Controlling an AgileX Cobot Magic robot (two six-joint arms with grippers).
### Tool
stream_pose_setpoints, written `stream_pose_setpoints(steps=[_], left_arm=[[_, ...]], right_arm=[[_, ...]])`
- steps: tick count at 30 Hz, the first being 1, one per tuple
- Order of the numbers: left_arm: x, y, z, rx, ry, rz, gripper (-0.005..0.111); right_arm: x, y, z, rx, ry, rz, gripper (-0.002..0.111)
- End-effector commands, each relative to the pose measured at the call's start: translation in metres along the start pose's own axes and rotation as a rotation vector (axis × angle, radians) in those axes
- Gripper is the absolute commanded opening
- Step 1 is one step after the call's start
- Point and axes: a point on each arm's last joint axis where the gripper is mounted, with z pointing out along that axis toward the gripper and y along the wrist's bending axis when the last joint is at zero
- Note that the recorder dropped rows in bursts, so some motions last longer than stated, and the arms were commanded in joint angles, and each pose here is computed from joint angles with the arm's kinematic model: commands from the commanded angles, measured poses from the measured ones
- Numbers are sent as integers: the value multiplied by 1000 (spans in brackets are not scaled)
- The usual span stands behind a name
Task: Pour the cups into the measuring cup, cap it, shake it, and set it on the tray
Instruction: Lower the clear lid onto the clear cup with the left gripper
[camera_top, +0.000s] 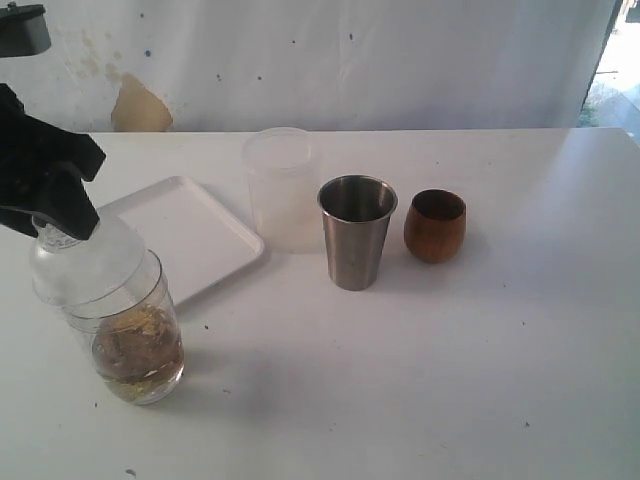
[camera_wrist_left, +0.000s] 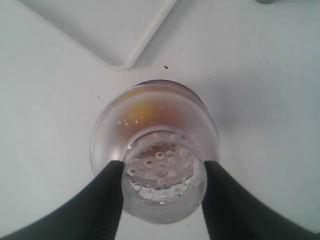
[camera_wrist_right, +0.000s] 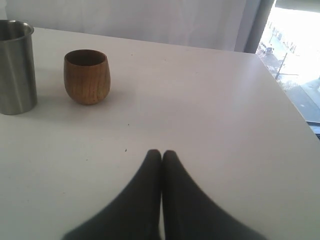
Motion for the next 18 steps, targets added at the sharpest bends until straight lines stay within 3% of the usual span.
stream_pose_setpoints(steps=[1,18], left_arm=[[-1,-2,-3,2,-16,9,0],[-8,-3,4,26,-38,0,0]], right_arm=[[1,0,0,-4,-5,2,0],[1,0,0,-4,-5,2,0]])
